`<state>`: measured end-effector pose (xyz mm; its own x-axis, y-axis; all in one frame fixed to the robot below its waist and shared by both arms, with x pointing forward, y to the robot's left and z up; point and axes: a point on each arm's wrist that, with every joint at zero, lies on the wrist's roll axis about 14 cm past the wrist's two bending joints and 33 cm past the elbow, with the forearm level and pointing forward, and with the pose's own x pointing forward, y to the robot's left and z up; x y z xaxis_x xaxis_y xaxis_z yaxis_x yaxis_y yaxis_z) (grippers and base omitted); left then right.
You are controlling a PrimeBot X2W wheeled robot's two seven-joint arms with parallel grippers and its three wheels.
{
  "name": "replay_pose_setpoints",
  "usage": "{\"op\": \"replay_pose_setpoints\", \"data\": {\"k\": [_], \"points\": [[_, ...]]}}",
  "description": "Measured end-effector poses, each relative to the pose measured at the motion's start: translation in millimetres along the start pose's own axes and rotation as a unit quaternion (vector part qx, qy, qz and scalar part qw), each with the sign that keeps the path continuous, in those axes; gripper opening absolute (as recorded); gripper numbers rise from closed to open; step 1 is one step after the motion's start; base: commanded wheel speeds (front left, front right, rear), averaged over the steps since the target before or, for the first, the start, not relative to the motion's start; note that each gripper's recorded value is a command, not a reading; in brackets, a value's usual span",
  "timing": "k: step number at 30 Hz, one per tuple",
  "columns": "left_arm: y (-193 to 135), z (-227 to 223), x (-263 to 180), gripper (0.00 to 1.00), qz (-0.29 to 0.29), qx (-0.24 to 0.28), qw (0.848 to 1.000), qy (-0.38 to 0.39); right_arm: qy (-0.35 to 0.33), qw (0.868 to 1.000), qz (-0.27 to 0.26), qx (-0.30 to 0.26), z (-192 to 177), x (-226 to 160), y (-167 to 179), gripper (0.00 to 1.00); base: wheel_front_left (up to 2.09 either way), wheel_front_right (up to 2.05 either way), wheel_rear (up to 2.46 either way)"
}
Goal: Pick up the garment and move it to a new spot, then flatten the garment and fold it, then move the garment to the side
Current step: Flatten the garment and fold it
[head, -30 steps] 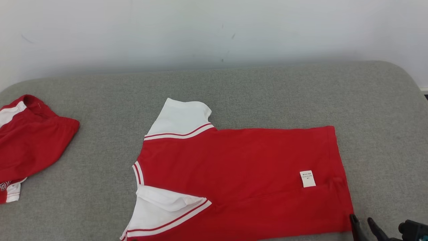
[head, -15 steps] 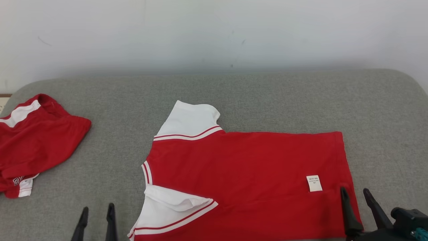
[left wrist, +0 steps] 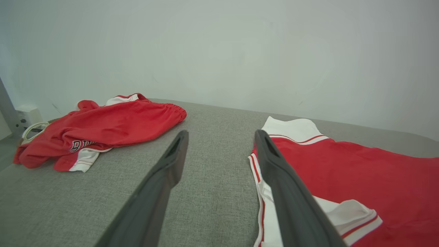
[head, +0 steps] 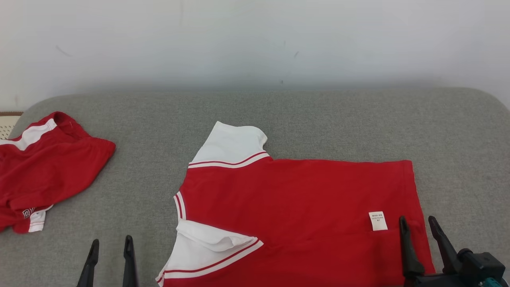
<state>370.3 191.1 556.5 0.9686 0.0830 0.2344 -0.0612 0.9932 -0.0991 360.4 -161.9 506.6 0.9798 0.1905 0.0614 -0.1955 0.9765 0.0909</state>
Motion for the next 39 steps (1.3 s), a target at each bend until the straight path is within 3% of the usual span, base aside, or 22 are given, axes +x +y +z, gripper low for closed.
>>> {"op": "replay_pose_setpoints", "data": {"k": [8, 14, 20, 25, 30, 39], "points": [[-31.8, -8.8, 33.2, 1.00, -0.078, -0.017, 0.997, 0.004, -0.021, 1.000, -0.003, -0.008, 12.6, 15.1, -4.4, 1.00, 0.00, 0.00, 0.00], [-68.2, 7.0, 107.7, 1.00, -0.164, -0.001, 0.986, -0.004, -0.031, 0.999, -0.017, -0.014, 23.9, 45.3, -19.0, 1.00, 0.00, 0.00, 0.00], [-95.6, 2.0, 155.0, 1.00, -0.207, -0.002, 0.978, 0.023, -0.015, 0.999, -0.029, -0.018, 16.3, 65.2, -31.8, 1.00, 0.00, 0.00, 0.00], [-129.7, -25.8, 188.5, 1.00, -0.253, -0.030, 0.962, 0.096, -0.011, 0.999, -0.043, -0.023, 13.1, 84.9, -47.0, 1.00, 0.00, 0.00, 0.00], [-142.2, -55.5, 217.3, 1.00, -0.271, -0.029, 0.951, 0.144, -0.002, 0.998, -0.053, -0.025, 5.7, 99.2, -58.2, 1.00, 0.00, 0.00, 0.00], [-178.0, -123.1, 229.8, 1.00, -0.298, -0.046, 0.927, 0.222, 0.024, 0.996, -0.079, -0.028, -11.3, 101.8, -80.3, 1.00, 0.00, 0.00, 0.00]]}}
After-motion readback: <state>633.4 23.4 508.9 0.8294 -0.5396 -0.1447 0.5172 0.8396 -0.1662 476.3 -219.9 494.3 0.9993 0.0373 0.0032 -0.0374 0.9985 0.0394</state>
